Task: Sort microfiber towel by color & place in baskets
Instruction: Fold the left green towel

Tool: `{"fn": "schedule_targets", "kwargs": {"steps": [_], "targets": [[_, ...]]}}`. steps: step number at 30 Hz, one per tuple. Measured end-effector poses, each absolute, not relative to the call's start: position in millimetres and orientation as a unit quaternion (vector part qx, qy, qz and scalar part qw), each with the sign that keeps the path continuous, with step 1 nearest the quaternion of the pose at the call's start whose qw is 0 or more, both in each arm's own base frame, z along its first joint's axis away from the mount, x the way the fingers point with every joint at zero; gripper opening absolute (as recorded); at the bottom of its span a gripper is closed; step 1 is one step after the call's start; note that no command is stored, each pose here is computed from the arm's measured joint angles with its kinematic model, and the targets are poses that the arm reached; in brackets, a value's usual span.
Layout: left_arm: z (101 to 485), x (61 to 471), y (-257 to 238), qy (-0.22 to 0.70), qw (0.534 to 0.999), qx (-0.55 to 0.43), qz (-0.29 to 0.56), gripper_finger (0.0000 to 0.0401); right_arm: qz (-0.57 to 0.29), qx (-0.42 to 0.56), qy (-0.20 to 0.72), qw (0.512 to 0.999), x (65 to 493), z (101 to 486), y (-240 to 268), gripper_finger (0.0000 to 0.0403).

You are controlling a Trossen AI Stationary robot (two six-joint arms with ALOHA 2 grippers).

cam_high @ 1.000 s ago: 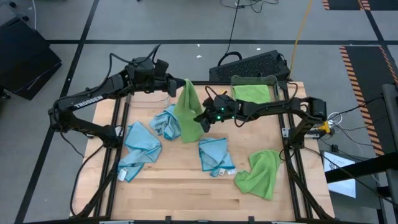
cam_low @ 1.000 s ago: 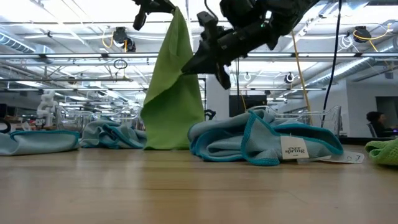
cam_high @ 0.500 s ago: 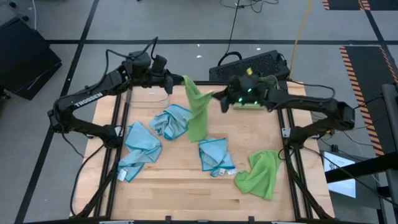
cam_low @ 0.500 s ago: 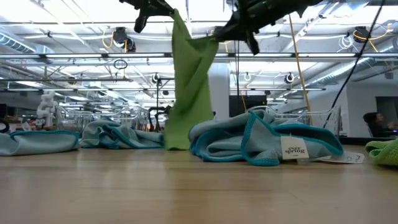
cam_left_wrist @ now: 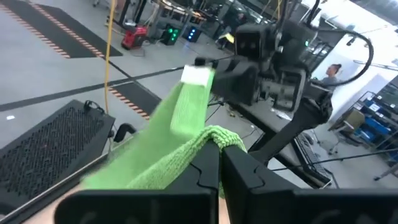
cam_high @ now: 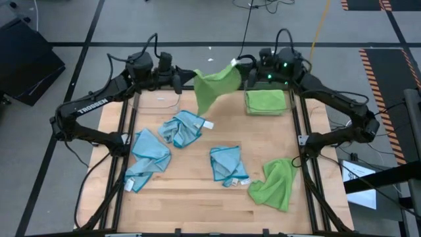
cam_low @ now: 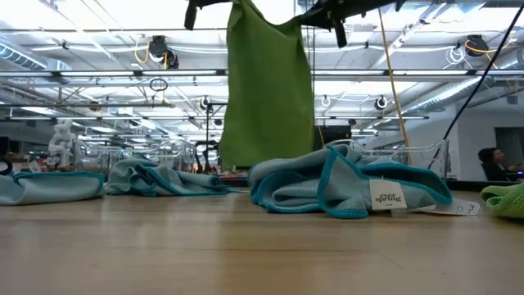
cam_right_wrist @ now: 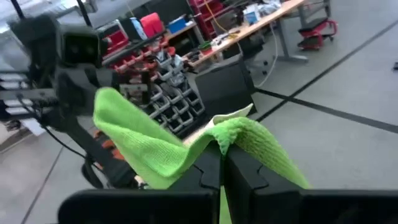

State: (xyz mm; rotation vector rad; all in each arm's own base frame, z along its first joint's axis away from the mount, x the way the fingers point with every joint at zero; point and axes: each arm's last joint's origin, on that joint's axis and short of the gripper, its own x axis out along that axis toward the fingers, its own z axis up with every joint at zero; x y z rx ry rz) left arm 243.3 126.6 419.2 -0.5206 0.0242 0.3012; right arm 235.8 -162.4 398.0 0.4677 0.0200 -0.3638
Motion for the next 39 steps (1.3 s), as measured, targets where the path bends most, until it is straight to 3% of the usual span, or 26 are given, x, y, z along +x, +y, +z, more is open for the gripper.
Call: {"fn": "schedule_targets", "kwargs": {"steps": [5,14,25,39], "targets": [[413,237,119,0.062,0.949,-0.273,0.148,0.0004,-0.127,0.26,0.051,0.956,221,402,-164,0.0],[385,219,89,0.254,0.903,-0.327,0.113,0.0004,-0.027,0.314,0.158,0.936,201,392,-140,0.0],[384,238,45,0.281,0.903,-0.323,0.018,0.0008,0.069,0.365,0.245,0.895,204,384,-100,0.0],[354,271,-15,0.39,0.857,-0.331,-0.067,0.0004,0.145,0.4,0.422,0.801,205,359,-35,0.0]]}}
